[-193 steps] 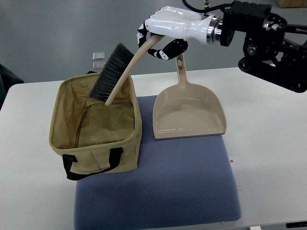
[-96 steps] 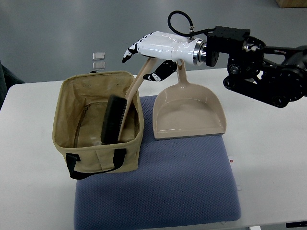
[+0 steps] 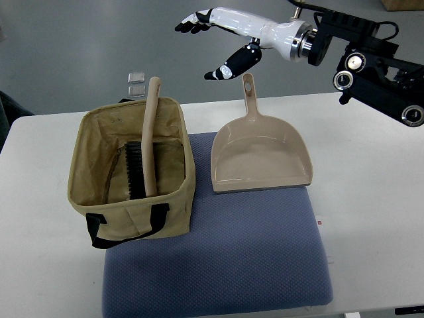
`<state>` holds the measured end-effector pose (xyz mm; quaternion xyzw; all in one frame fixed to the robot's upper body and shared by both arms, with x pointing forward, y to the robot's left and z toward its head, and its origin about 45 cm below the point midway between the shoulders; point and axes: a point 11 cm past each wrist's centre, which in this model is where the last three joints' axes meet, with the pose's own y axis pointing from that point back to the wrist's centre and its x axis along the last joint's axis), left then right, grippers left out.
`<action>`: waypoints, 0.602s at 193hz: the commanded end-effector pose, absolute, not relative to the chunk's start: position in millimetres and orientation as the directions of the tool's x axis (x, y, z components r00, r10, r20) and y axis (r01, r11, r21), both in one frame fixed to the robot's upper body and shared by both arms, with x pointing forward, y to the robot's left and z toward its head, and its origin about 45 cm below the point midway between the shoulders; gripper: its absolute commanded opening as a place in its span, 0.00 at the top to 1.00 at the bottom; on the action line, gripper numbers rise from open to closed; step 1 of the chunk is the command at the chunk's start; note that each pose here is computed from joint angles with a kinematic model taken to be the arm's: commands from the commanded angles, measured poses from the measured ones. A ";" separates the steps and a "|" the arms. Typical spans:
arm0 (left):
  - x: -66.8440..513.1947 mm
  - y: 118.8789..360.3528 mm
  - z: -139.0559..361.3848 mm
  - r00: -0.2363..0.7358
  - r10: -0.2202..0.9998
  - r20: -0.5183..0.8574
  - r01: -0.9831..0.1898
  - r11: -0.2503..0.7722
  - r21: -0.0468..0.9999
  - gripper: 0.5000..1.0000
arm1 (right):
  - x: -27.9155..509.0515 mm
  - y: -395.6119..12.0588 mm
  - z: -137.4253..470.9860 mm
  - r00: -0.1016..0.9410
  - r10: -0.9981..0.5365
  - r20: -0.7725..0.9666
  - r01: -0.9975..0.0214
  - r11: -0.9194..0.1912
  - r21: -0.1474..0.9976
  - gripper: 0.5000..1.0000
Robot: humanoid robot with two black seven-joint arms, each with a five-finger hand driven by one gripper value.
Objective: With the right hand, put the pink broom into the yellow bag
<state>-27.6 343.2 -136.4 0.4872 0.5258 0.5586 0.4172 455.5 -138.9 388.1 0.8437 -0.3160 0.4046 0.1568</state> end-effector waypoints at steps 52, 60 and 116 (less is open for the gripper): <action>-27.7 343.2 -136.4 -0.176 0.979 0.106 0.046 -0.099 0.994 0.00 | 475.5 -233.0 351.5 0.490 -0.867 0.090 -0.862 -0.497 -0.099 0.35; -27.7 343.2 -136.4 -0.176 0.979 0.106 0.046 -0.099 0.994 0.00 | 476.5 -244.5 341.8 0.463 -0.886 0.008 -0.882 -0.461 -0.096 0.35; -27.7 343.2 -136.4 -0.176 0.979 0.106 0.046 -0.099 0.994 0.00 | 466.6 -294.3 272.8 0.301 -0.857 -0.418 -0.949 -0.312 -0.045 0.23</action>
